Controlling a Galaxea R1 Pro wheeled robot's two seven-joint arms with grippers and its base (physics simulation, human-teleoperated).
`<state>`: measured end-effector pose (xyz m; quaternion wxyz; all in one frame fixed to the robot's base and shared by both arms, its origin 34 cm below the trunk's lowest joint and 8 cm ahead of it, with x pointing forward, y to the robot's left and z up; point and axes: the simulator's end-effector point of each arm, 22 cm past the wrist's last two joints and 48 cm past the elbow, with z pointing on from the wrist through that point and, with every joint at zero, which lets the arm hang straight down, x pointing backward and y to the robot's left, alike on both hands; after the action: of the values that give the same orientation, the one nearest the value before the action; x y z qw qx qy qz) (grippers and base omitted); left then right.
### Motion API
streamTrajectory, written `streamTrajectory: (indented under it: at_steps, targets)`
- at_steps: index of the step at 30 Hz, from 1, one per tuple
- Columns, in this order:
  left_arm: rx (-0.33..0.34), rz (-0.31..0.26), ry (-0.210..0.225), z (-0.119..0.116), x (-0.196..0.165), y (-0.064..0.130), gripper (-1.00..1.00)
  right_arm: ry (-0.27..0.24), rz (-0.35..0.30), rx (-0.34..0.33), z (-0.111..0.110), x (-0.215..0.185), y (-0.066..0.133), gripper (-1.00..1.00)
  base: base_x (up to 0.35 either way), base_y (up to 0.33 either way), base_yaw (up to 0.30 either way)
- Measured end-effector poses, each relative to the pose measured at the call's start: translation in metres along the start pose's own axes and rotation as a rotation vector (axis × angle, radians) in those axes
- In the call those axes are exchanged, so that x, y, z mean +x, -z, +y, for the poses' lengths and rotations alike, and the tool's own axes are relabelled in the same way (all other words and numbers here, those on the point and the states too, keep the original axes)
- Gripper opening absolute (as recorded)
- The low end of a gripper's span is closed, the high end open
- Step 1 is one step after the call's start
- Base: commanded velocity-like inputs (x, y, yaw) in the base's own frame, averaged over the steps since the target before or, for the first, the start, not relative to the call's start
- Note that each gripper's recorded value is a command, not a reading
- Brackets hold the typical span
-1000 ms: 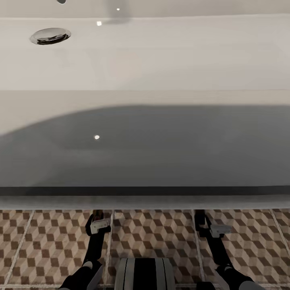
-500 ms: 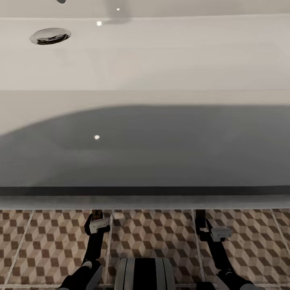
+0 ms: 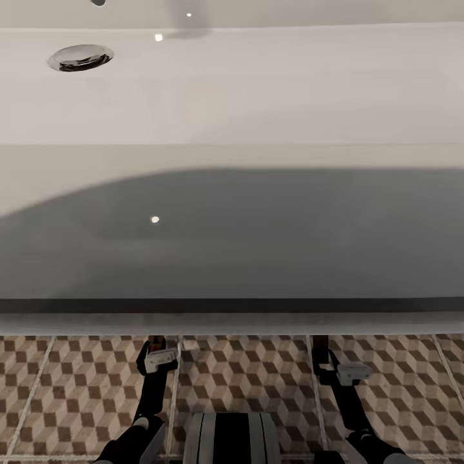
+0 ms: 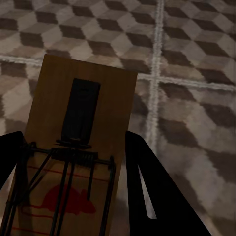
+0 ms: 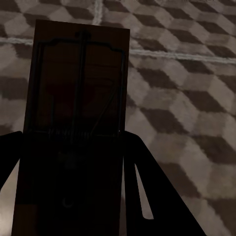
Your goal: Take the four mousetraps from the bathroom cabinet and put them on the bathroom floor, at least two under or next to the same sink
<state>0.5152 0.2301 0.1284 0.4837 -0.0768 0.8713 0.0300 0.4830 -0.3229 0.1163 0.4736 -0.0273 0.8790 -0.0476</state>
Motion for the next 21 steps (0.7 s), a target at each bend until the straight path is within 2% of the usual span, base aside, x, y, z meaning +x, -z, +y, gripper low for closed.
streamTrajectory:
  at_steps: [21]
  targets:
    - [0.002, 0.011, -0.004, 0.0014, 0.0043, 0.0020, -1.00, -0.003, -0.007, 0.002, 0.0003, -0.0027, -0.0023, -1.00, 0.000, 0.000, 0.000]
